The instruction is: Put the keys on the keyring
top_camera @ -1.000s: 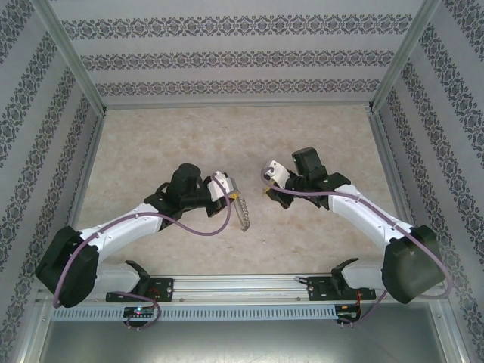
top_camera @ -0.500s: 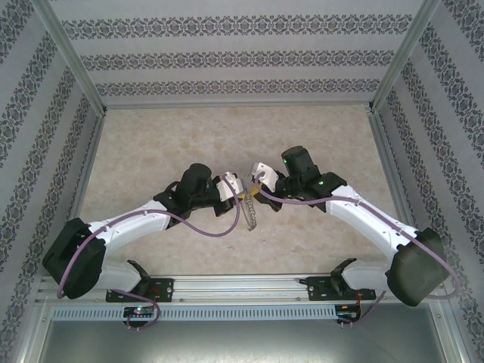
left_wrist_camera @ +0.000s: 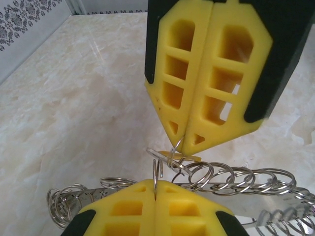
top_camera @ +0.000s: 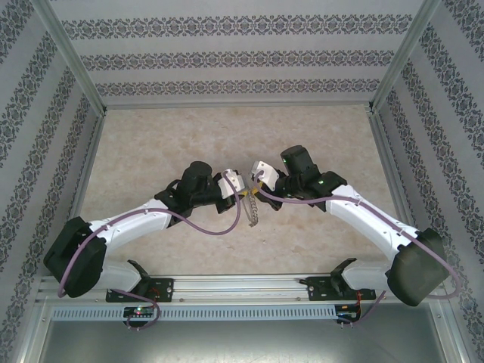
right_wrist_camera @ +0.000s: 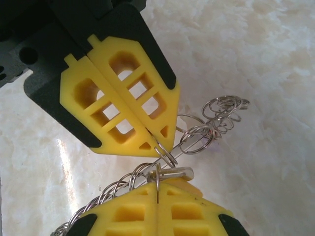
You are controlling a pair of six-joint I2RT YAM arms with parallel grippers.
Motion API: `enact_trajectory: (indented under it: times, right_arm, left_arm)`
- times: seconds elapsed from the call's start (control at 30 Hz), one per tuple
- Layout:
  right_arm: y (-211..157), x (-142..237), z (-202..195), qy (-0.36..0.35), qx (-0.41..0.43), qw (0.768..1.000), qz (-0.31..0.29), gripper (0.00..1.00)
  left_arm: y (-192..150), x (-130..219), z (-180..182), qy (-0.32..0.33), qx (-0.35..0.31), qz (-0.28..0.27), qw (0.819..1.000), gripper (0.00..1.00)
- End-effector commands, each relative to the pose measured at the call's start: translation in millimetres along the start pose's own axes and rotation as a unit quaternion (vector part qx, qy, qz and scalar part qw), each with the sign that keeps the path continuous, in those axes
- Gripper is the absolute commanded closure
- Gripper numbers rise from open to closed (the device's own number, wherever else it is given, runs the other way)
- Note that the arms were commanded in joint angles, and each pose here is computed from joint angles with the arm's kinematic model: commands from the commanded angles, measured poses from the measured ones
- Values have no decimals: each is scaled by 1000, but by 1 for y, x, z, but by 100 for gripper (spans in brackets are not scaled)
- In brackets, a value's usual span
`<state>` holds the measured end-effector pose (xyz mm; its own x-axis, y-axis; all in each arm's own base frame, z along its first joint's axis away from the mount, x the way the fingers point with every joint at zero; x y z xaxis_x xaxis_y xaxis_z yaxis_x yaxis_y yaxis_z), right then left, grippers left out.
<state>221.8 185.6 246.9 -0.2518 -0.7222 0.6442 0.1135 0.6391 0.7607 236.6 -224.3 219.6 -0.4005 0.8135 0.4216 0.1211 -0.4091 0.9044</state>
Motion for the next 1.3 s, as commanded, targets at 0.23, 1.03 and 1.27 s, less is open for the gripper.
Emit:
enact_trajectory:
  times: [0.23,1.03,1.27]
  right_arm:
    - [18,0,-4,-16,-3,1000,12,100]
    - [-4,-1,-33,2,-161,987,10,100]
    - [-5,5,-35,98,-190,977,-16,100]
  left_arm:
    - [24,-4,-1,-6,-1,-54,999,100]
    - [32,13,-11,-2,-42,-117,992,100]
    - [36,21,-13,4,-55,-146,988,100]
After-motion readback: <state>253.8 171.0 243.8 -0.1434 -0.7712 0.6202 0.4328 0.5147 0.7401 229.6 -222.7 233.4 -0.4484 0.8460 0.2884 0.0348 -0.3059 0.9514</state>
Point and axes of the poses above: each hand's point on the last joint's axis, 136 mm out from that joint toward the fingers, its own x axis back along the fingers, its own z axis along the line the jaws close on, y = z × x, the point moved 10 cm from there along x, back along the fingers, and after that the axes turned 8 degrees about x, right-handed, at the moved point
